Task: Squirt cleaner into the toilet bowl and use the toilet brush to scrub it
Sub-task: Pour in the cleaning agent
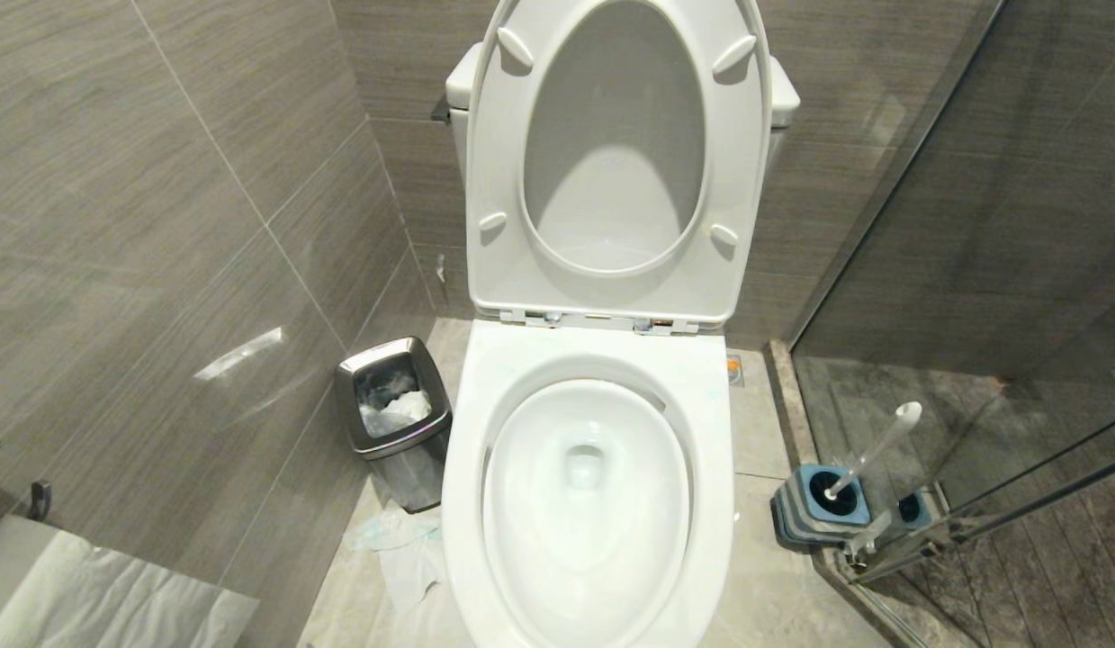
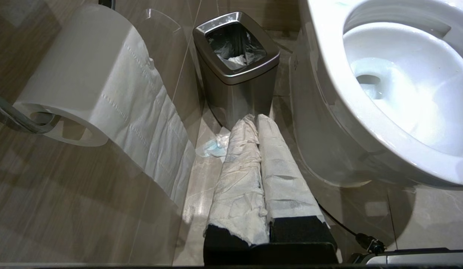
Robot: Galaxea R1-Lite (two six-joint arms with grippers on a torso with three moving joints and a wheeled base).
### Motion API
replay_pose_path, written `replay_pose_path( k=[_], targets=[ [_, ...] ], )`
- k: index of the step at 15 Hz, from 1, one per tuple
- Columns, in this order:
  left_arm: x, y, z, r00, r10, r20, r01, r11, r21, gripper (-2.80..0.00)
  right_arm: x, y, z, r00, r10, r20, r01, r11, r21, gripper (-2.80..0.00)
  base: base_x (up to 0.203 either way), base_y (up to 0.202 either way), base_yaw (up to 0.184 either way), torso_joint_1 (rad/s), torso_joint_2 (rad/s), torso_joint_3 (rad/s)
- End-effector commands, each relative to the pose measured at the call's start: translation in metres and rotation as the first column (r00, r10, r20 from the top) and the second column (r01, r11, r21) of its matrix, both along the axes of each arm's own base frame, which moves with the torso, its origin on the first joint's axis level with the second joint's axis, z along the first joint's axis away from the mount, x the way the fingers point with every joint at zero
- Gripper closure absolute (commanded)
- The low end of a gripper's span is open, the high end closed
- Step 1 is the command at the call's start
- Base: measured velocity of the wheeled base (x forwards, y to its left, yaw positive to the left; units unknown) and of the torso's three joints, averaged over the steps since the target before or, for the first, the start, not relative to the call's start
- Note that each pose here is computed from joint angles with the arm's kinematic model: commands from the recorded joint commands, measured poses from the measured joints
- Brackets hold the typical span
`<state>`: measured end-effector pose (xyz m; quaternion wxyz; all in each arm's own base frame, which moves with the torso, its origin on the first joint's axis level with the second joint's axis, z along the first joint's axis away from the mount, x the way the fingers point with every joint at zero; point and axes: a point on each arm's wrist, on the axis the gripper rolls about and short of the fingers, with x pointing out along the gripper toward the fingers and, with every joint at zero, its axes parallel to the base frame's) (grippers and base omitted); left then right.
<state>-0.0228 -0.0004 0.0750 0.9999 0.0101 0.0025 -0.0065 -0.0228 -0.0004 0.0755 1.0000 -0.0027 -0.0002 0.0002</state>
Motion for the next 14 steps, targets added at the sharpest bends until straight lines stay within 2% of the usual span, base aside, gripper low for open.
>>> replay_pose_path(
  k=[1, 14],
  targets=[
    [0.0002, 0.0, -0.0003, 1.0, 0.002, -0.003, -0.002, 1.0, 0.001, 0.0, 0.0001, 0.0, -0.0004, 1.0, 0.001, -0.002, -0.001, 1.0, 0.001, 0.0, 0.0, 0.0, 0.0, 0.0, 0.0, 0.0],
    [0.0002, 0.0, -0.0005, 1.0, 0.002, -0.004, -0.002, 1.0, 0.0, 0.0, 0.0, -0.0002, 0.0, 1.0, -0.009, -0.001, 0.009, 1.0, 0.005, 0.0, 0.0, 0.0, 0.0, 0.0, 0.0, 0.0]
  ],
)
